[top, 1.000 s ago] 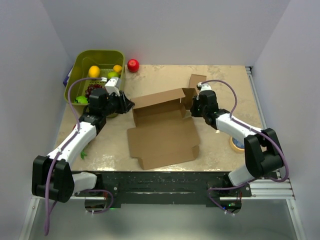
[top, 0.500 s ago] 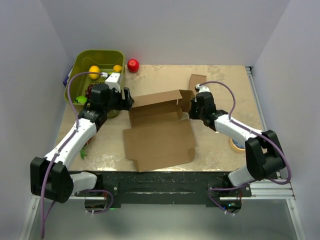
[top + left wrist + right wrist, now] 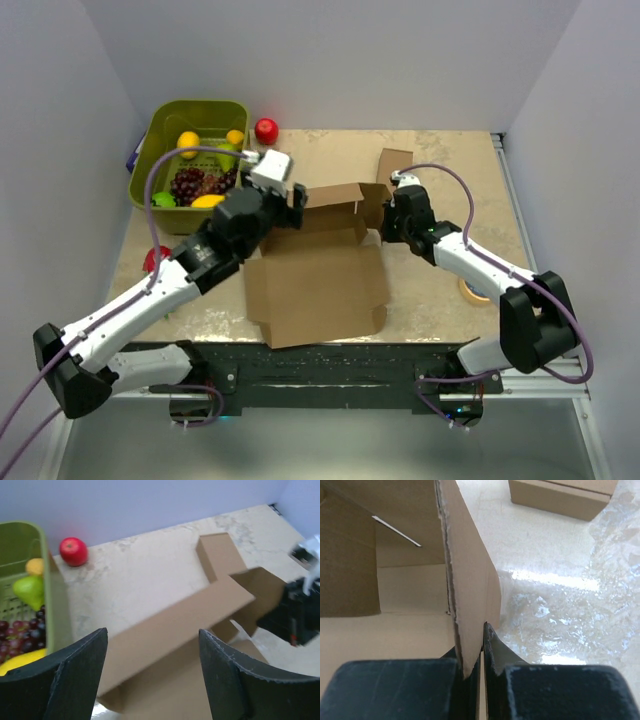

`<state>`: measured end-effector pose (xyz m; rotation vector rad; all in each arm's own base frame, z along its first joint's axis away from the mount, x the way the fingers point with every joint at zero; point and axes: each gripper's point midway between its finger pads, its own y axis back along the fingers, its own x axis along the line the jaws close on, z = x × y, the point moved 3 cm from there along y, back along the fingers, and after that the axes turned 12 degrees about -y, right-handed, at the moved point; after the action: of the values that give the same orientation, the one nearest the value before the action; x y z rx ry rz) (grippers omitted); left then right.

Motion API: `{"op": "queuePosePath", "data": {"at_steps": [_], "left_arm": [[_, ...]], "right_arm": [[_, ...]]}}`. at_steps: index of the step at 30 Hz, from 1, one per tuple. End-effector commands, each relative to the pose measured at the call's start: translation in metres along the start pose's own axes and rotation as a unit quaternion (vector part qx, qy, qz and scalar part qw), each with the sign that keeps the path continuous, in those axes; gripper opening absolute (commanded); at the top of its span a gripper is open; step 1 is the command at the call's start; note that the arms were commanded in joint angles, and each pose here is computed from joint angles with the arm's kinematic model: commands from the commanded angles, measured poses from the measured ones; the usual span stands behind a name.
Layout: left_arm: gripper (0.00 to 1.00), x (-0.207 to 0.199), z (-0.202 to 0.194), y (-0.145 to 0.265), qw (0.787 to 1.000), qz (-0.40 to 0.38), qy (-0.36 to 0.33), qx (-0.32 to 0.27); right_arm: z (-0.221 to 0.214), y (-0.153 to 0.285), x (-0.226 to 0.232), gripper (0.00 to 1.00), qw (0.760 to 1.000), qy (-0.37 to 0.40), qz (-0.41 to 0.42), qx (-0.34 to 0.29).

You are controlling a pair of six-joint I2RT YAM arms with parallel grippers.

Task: Fold the paper box

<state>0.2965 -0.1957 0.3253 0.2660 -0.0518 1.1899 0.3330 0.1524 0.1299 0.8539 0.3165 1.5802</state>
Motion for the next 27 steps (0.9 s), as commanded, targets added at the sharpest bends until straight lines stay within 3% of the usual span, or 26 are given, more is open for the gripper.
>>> {"op": "queuePosePath", "data": {"at_steps": [1,5,8,14,19,23,27], "left_arm": [[0.75,-0.052,-0.013,0.012,1.000,0.004,-0.003,-0.012],[0.73,-0.150,-0.050,0.020,0.991,-0.129,0.004,-0.015],[0.71,-0.191,-0.092,0.013,0.980,-0.195,0.033,0.009],[0.66,-0.252,-0.128,-0.008,0.957,-0.279,0.077,0.023],[0.66,-0.277,-0.149,-0.023,0.951,-0.297,0.080,0.032],[0.65,-0.287,-0.190,-0.031,0.951,-0.291,0.074,0.070],[0.54,-0.292,-0.226,-0.030,0.946,-0.297,0.072,0.108]], "right_arm": [[0.015,0.005,0.000,0.00,0.999,-0.013,-0.020,-0.023],[0.013,0.001,-0.005,0.00,0.999,-0.027,-0.036,-0.020],[0.010,-0.002,-0.007,0.00,0.999,-0.034,-0.040,-0.014],[0.001,-0.009,-0.008,0.00,0.998,-0.041,-0.037,0.001],[0.001,-0.008,-0.008,0.00,0.999,-0.042,-0.035,0.001],[0.004,-0.004,-0.005,0.00,0.999,-0.040,-0.031,0.001],[0.007,0.000,-0.002,0.00,0.999,-0.043,-0.025,0.002]]}}
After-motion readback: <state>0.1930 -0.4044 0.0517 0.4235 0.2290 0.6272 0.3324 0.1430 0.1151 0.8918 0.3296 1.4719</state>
